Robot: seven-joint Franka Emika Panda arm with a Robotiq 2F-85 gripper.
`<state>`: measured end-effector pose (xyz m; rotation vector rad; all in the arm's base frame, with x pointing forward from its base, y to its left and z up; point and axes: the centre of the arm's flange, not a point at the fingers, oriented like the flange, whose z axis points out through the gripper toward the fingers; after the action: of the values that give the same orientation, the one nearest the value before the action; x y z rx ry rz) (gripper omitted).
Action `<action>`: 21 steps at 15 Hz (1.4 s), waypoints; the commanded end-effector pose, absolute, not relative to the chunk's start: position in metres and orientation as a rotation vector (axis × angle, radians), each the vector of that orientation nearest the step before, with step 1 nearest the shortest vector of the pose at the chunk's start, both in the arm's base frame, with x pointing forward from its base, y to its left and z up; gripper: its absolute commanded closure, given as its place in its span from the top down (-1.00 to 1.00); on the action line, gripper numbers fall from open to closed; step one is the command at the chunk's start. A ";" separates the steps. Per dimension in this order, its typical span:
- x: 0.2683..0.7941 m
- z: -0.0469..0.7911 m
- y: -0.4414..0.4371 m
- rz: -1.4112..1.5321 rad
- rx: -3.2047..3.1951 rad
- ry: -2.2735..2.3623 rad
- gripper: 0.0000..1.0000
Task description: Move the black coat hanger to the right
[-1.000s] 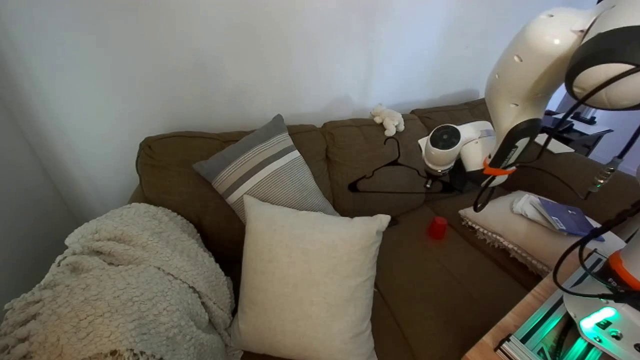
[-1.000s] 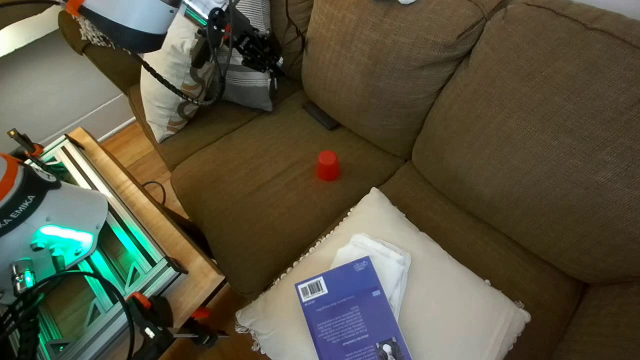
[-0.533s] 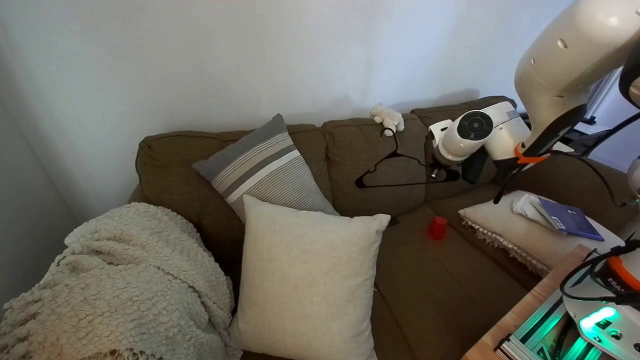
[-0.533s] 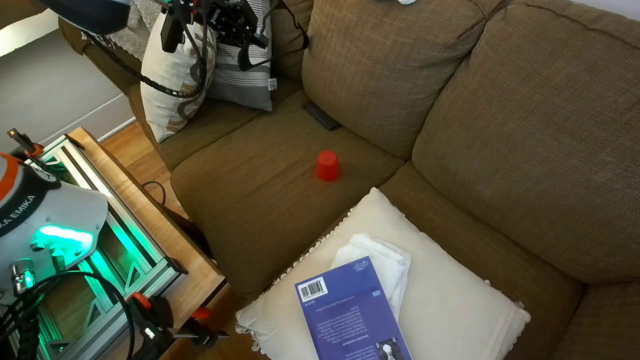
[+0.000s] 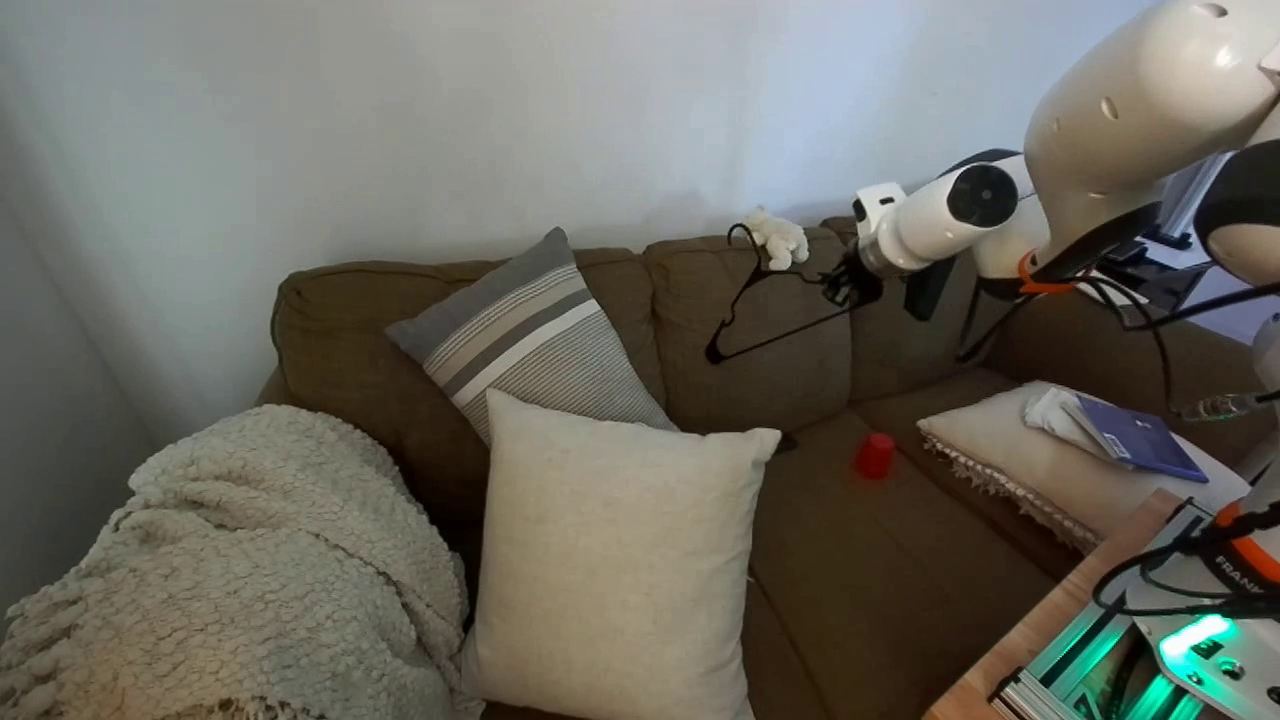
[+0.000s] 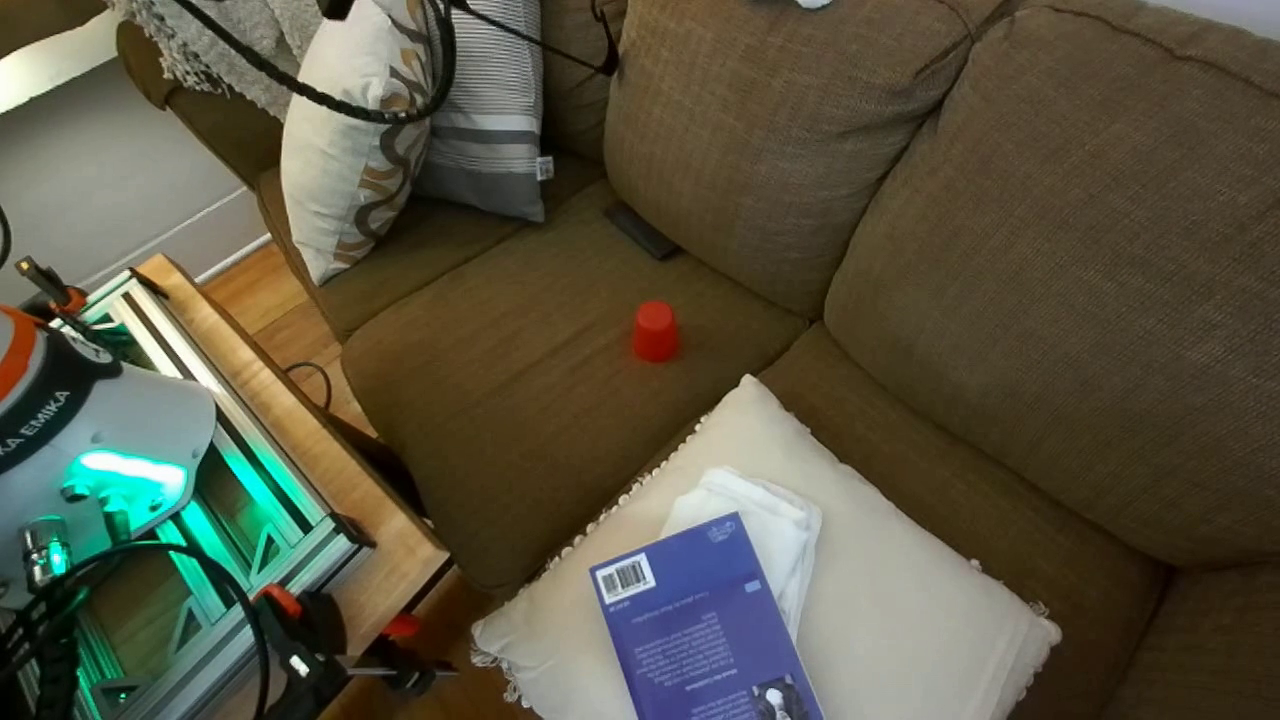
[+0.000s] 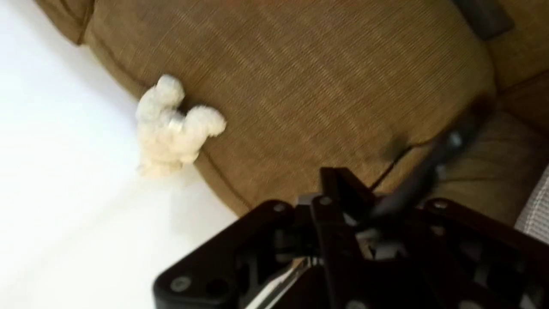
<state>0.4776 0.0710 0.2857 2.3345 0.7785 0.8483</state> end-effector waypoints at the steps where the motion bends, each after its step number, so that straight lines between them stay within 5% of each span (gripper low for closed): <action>1: 0.437 0.349 0.063 1.010 2.170 0.839 -0.96; 10: 0.423 0.423 0.047 1.180 1.973 0.741 -0.96; 11: 0.421 0.422 0.040 1.175 1.965 0.728 -0.84; 21: 0.395 0.425 0.007 1.137 1.911 0.167 -0.96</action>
<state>0.4265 0.0270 0.4426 1.9160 0.3378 1.1941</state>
